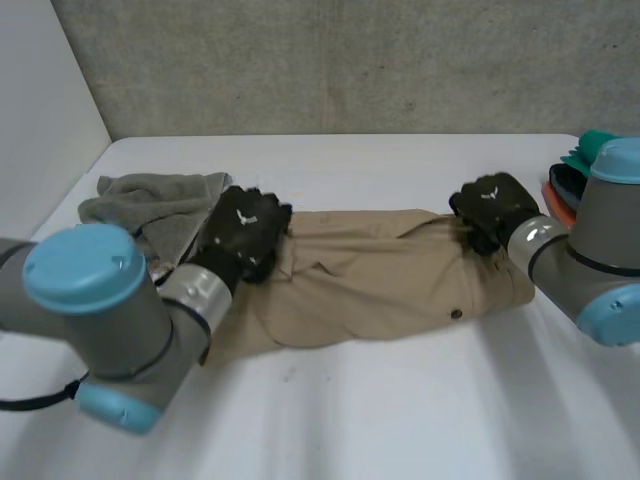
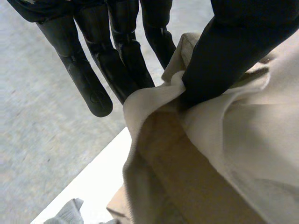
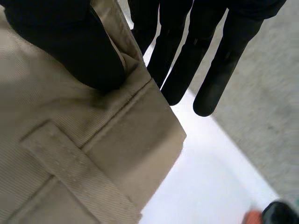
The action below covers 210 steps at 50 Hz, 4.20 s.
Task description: Fold the laundry.
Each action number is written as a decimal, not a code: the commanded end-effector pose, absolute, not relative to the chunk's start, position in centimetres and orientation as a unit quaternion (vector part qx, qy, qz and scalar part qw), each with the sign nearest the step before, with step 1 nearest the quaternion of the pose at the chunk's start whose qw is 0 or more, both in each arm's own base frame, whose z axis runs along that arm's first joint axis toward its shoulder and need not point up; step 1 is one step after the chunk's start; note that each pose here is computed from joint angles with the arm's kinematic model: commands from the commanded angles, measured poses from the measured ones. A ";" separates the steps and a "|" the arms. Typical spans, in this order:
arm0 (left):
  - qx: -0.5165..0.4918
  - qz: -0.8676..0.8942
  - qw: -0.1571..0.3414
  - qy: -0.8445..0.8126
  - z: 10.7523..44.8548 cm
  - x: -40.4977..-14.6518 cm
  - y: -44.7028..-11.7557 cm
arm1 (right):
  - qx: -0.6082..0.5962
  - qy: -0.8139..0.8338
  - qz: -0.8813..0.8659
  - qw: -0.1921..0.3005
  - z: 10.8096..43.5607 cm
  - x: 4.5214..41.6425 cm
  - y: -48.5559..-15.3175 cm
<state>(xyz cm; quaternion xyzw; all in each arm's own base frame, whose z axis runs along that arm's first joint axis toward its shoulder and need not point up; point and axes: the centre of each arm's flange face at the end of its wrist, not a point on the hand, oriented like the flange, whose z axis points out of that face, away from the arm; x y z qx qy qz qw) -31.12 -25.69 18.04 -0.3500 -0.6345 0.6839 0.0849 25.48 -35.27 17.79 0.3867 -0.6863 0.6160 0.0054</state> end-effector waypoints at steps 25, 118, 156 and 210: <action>-0.254 0.757 0.072 -0.598 21.3 -30.8 -36.7 | 0.329 -0.615 0.716 0.022 19.2 28.5 -40.9; -0.281 0.607 0.164 -0.725 15.4 -39.9 -28.9 | 0.286 -0.745 0.549 -0.249 18.2 28.2 -35.5; -0.372 0.638 0.229 -0.635 27.8 -37.0 -25.0 | 0.397 -0.654 0.639 -0.085 18.0 28.1 -28.9; -0.380 0.590 0.306 -0.643 26.8 -36.0 -25.4 | 0.430 -0.594 0.668 -0.127 11.1 33.6 -31.4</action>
